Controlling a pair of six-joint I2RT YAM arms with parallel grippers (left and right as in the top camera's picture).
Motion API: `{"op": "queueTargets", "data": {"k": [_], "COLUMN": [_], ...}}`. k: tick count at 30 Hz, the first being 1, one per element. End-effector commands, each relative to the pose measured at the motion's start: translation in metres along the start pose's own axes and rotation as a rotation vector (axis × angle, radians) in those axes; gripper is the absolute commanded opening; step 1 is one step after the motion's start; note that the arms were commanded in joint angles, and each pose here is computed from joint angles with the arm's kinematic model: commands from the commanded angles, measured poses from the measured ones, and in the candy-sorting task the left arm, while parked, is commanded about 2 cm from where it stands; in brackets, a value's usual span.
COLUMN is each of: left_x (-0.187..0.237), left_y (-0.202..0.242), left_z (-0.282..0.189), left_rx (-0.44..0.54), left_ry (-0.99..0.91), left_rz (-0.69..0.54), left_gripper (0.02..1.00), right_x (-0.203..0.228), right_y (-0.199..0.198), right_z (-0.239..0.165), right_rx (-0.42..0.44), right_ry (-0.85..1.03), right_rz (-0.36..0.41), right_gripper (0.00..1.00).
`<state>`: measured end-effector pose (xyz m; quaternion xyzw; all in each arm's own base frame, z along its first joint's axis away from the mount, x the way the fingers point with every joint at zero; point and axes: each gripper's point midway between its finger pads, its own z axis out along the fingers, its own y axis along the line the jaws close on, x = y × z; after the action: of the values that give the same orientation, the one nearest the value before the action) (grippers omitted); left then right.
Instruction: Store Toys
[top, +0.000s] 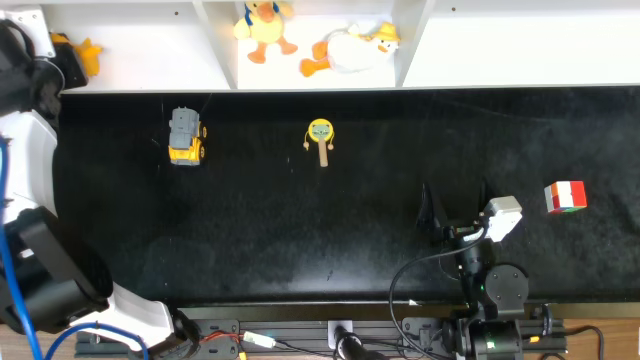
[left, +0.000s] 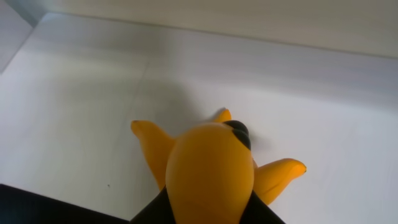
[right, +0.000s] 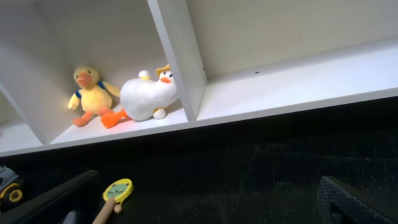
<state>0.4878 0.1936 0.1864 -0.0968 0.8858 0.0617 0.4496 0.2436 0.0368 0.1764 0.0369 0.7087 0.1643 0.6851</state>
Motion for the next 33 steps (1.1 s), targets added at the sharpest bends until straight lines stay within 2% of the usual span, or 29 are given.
{"op": "queueTargets", "data": {"k": [1, 5, 10, 21, 29, 31, 33], "left_x": [0.032, 0.029, 0.023, 0.006, 0.000, 0.000, -0.002], "left_y": [-0.004, -0.004, -0.002, -0.001, -0.003, -0.005, -0.008], "left_z": [0.015, 0.016, 0.021, 0.025, 0.024, 0.024, 0.024], "left_rx": [0.011, 0.009, 0.004, 0.000, 0.016, 0.026, 0.046], "left_ry": [0.076, 0.062, 0.031, -0.043, -0.069, -0.071, -0.077], "left_rz": [0.014, 0.016, 0.020, 0.017, 0.001, 0.002, 0.003], "left_gripper": [0.132, 0.283, 0.413, 0.507, 0.610, 0.660, 0.781], "right_x": [0.003, 0.003, 0.003, 0.003, 0.003, 0.003, 0.003], "right_y": [-0.001, -0.001, -0.001, -0.001, -0.001, -0.001, -0.001], "right_z": [0.000, 0.000, 0.000, 0.000, 0.000, 0.000, 0.000], "right_rx": [0.002, 0.002, 0.002, 0.002, 0.002, 0.002, 0.002], "right_ry": [-0.001, -0.001, -0.001, -0.001, -0.001, -0.001, -0.001], "right_rz": [0.008, 0.008, 0.008, 0.008, 0.008, 0.008, 0.008], "right_gripper": [0.996, 0.998, 0.996, 0.996, 0.996, 0.993, 0.996]}}
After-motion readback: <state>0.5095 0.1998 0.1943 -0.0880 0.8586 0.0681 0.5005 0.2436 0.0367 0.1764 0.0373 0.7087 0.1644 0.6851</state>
